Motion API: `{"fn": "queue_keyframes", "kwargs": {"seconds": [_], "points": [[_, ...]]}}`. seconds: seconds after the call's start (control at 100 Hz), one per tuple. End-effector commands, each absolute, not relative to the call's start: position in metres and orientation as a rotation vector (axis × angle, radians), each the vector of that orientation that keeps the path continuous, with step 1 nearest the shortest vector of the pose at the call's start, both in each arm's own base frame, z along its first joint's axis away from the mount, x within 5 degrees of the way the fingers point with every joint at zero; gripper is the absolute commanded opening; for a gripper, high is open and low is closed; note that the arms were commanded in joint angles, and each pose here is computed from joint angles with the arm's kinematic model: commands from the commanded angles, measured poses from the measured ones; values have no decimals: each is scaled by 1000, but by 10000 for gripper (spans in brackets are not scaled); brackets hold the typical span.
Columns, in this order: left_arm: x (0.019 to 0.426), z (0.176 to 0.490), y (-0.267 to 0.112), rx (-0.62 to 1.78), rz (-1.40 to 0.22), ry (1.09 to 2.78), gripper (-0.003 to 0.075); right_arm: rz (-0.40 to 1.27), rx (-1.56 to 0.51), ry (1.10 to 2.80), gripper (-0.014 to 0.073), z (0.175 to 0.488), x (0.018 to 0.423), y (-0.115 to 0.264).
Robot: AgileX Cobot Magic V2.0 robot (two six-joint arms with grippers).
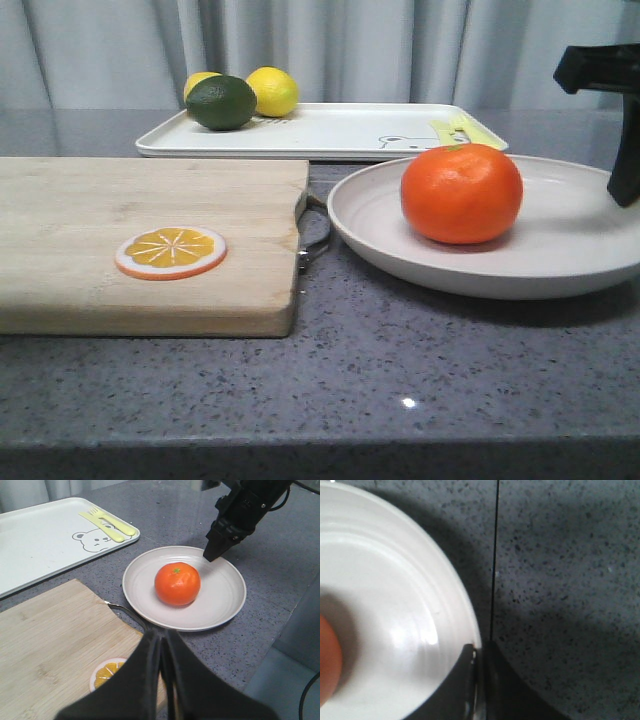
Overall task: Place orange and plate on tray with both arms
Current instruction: 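Lift the plate with the right gripper and lower it onto the tray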
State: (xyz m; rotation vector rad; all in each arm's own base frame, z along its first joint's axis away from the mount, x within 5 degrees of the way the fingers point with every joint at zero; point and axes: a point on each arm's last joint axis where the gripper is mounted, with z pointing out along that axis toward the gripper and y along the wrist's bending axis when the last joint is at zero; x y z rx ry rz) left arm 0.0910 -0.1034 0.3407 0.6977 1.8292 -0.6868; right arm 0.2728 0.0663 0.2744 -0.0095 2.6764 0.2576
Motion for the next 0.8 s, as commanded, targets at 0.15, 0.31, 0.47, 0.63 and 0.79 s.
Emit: {"fn": "queue_keyframes", "kwargs": {"seconds": [0.15,0.31,0.47,0.63,0.79], "points": [[92,356,-103,653,-710,1738,-20,341,11,2498,-69,331,287,71],[92,356,-103,652,-711,1736,-20,350,3,2464,-69,346,310,76],[92,356,-103,652,-711,1736,-20,397,-12,2442,-69,357,340,86],[92,356,-103,652,-711,1736,-20,447,-48,2419,-69,366,376,97],[92,356,-103,652,-711,1736,-20,456,-70,2404,-69,373,410,105]]}}
